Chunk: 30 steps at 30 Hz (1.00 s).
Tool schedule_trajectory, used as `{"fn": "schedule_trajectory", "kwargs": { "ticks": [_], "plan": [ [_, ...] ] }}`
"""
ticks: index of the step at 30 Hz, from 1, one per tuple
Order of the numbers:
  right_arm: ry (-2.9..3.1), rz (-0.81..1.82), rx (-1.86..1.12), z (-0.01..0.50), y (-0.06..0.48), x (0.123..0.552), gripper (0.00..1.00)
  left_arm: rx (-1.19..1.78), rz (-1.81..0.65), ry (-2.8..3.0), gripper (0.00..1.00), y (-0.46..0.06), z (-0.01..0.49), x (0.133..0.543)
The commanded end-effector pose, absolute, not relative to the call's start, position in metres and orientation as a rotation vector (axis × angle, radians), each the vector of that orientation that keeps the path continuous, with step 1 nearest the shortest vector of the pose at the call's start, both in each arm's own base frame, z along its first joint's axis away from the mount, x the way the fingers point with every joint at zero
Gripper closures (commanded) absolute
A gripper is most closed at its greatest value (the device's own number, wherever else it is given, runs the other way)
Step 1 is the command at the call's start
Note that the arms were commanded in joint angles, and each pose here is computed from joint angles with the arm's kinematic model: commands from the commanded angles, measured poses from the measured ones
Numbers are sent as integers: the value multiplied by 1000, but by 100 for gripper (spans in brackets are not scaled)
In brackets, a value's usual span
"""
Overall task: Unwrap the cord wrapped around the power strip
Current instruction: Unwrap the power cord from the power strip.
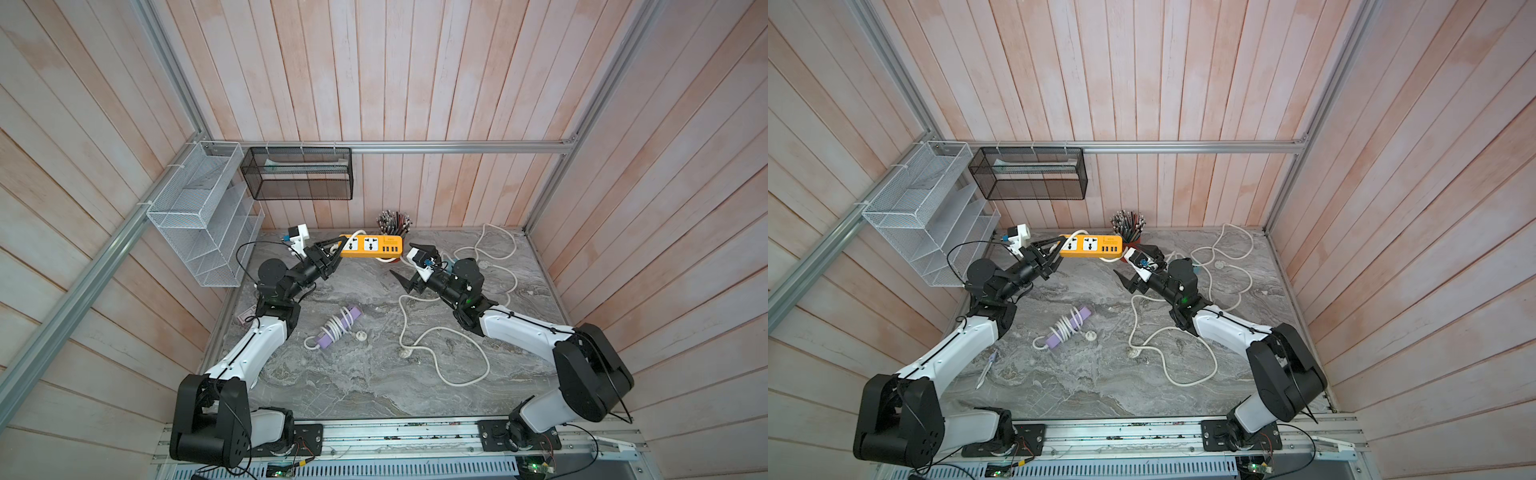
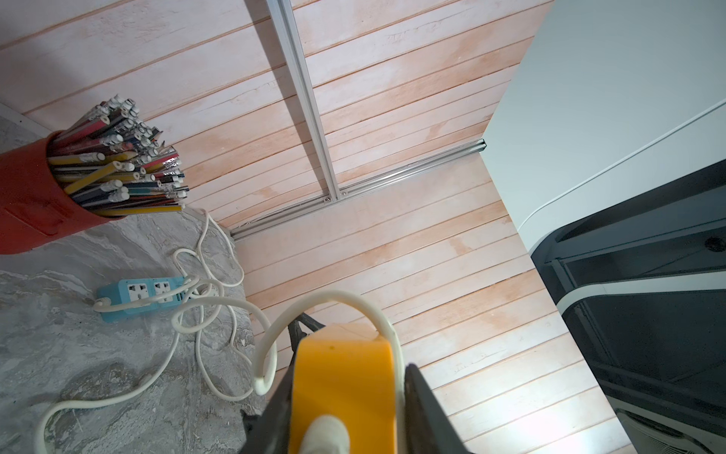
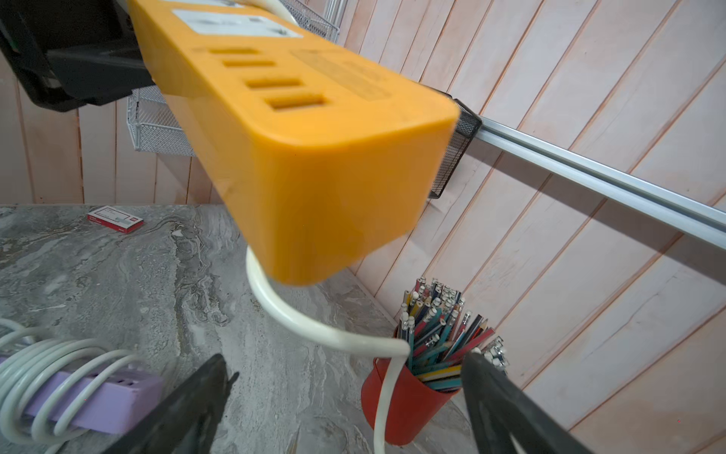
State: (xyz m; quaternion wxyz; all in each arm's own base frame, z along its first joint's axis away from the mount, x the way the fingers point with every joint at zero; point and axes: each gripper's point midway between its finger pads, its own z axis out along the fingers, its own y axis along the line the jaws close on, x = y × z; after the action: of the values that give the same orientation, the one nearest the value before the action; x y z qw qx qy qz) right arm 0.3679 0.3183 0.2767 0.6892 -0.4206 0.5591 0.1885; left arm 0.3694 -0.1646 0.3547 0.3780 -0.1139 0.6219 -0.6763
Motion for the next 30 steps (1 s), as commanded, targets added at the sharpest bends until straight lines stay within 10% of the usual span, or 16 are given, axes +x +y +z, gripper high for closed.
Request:
{"fn": "schedule_trajectory", "kwargs": {
  "ticks": [1,6,15,30],
  "plan": [
    [1148,421,-936,296,330,369,10,-231,-1749,1551,100,-168,374,357],
    [1133,440,-938,296,340,374,25,-230,-1764,1550,100,-172,374,355],
    [1171,461,-935,287,343,376,97,-234,-1777,1533,100,-171,378,354],
    [1382,594,-669,283,277,413,100,-222,-1789,1558,100,-172,372,351]
  ]
}}
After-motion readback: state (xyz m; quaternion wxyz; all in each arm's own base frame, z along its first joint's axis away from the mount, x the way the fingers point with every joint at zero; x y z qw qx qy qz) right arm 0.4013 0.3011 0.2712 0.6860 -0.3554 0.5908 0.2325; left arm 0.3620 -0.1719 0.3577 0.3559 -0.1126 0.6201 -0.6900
